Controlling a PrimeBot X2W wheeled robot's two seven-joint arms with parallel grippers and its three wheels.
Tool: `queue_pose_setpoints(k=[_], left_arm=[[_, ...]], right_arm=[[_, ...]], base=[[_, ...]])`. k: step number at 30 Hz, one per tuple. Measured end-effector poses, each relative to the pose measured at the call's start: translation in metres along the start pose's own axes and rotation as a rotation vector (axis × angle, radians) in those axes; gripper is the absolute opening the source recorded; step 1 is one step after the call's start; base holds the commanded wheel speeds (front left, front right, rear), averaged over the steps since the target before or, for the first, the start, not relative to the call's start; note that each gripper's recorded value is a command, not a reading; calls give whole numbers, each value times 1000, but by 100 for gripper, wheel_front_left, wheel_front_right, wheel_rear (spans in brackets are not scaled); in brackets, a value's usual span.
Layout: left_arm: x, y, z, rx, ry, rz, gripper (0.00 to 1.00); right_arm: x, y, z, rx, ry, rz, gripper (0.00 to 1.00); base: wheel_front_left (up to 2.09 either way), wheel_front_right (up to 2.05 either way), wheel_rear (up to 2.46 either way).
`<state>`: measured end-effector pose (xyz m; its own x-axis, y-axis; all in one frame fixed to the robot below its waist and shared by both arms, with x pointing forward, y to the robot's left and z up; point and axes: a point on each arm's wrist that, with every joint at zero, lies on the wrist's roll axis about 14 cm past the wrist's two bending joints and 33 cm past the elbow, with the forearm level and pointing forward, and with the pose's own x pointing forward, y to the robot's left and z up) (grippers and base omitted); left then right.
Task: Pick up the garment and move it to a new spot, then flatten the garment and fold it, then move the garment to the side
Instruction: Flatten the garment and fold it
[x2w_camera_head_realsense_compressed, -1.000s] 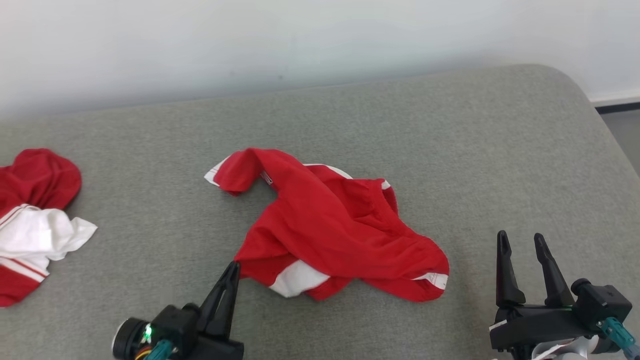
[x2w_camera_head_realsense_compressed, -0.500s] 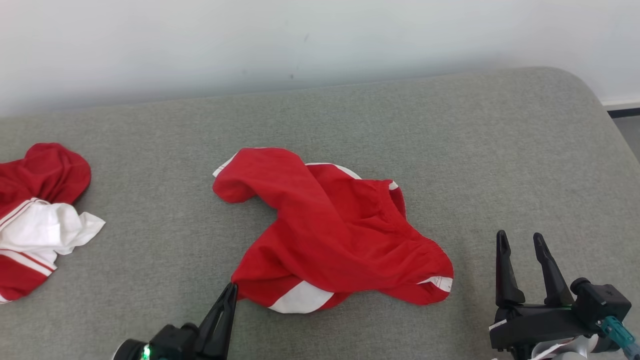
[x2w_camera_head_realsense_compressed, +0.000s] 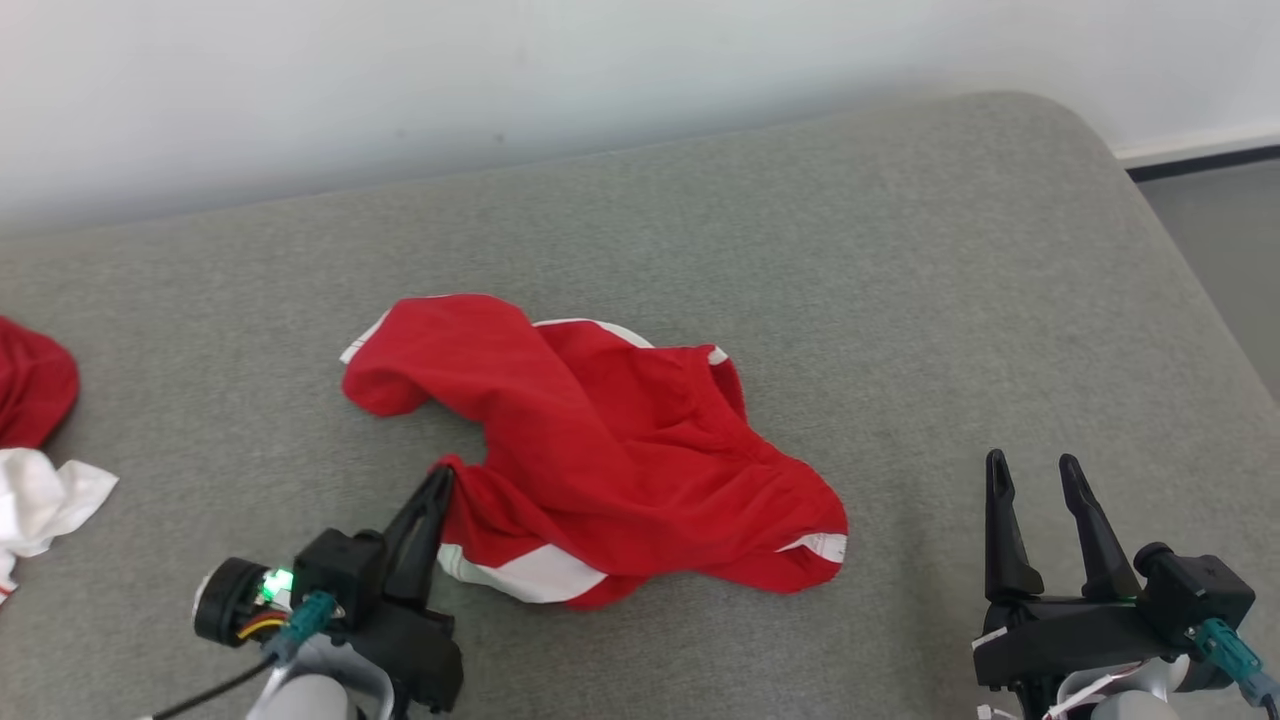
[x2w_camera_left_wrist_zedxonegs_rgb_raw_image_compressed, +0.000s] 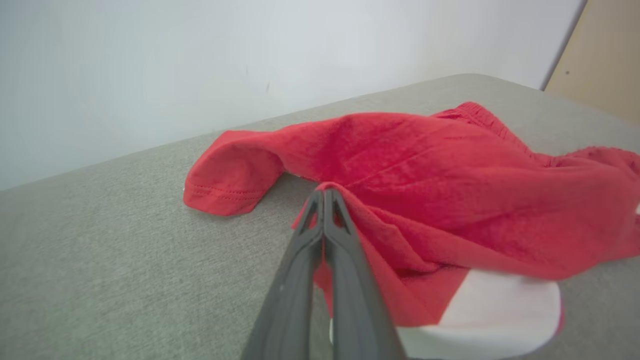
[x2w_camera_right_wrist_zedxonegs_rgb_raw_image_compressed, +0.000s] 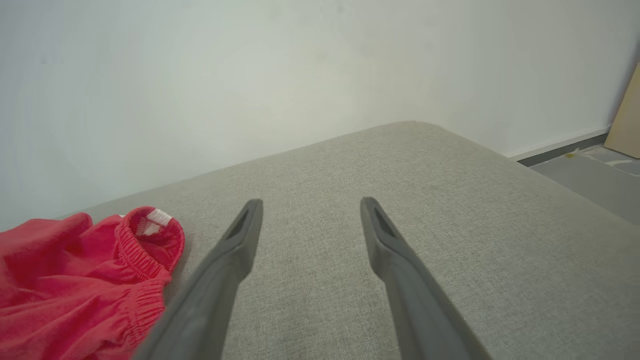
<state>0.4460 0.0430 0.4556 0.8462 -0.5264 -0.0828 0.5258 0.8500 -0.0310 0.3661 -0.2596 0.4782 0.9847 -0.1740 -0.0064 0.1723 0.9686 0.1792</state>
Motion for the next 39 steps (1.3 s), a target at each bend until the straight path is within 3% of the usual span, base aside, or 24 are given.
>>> queue_pose_setpoints(k=[10, 11, 12, 13, 23, 31, 39], left_arm=[[21, -2, -20, -7, 67, -28, 0], [20, -1, -19, -8, 63, -25, 33], [20, 0, -17, -10, 58, -20, 74], [19, 1, -15, -12, 50, -14, 100], [-16, 27, 4, -48, -31, 115, 100], [-62, 35, -17, -78, 9, 207, 100], [-74, 51, 4, -121, -80, 322, 100]], right_arm=[[-10, -23, 0, -8, 5, -72, 100], [-10, -23, 0, -7, 5, -73, 100], [-10, -23, -1, -5, 6, -73, 100], [-9, -22, -1, -4, 6, -70, 100], [3, 4, -4, 14, 8, 3, 100], [9, 15, -6, 17, 11, 37, 100], [7, 34, -18, 5, 49, 109, 100]], base=[[0, 0, 0], [0, 0, 0], [0, 0, 0], [0, 0, 0], [0, 0, 0], [0, 0, 0], [0, 0, 0]])
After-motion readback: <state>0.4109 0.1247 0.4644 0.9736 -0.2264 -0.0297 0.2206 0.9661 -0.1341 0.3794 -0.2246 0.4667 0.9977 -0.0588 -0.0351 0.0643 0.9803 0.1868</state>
